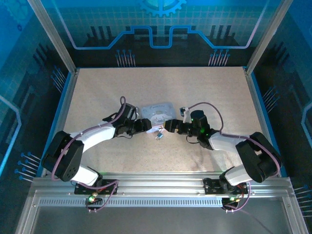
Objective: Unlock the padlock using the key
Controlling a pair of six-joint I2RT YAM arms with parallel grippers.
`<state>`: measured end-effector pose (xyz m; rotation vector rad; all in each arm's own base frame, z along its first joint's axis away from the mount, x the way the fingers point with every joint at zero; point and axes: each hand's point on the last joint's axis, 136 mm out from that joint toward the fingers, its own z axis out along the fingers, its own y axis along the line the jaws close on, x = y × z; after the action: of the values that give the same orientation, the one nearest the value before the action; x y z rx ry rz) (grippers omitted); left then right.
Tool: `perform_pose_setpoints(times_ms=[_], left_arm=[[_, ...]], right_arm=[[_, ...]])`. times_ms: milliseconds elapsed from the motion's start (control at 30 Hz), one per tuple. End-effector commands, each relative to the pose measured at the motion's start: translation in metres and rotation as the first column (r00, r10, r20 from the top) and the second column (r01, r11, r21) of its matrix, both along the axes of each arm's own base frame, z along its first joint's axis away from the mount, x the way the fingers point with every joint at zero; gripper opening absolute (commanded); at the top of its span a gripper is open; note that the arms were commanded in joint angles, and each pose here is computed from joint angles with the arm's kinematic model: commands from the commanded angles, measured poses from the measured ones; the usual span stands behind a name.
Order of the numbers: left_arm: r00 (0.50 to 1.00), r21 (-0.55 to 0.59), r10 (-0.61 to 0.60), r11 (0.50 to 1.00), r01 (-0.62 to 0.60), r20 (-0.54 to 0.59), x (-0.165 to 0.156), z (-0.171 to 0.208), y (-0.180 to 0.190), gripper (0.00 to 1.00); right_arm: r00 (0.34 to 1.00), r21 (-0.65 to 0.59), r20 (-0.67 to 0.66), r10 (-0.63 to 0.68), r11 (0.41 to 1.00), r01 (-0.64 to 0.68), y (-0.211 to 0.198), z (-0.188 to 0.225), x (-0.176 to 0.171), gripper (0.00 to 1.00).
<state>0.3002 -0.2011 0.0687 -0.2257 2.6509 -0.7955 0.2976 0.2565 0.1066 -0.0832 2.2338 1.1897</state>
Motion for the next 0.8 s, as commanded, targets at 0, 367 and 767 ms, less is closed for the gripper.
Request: perform_pose_setpoints(times_ms=[0, 367, 767], left_arm=[[0.998, 0.047, 0.009, 0.999, -0.006, -0.062, -0.023, -0.015, 0.006, 0.73], [0.999, 0.016, 0.049, 0.999, -0.049, -0.003, -0.022, 0.004, 0.009, 0.75], [0.986, -0.023, 0.14, 0.99, -0.138, 0.095, 0.004, 0.038, 0.026, 0.81]], right_arm=[[0.997, 0.015, 0.06, 0.044, 0.999, -0.045, 0.007, 0.01, 0.012, 0.8], [0.994, 0.014, 0.097, 0.052, 0.998, -0.053, -0.007, 0.001, -0.001, 0.8], [0.99, -0.019, 0.133, 0.054, 0.998, -0.052, 0.014, -0.008, -0.022, 0.77]])
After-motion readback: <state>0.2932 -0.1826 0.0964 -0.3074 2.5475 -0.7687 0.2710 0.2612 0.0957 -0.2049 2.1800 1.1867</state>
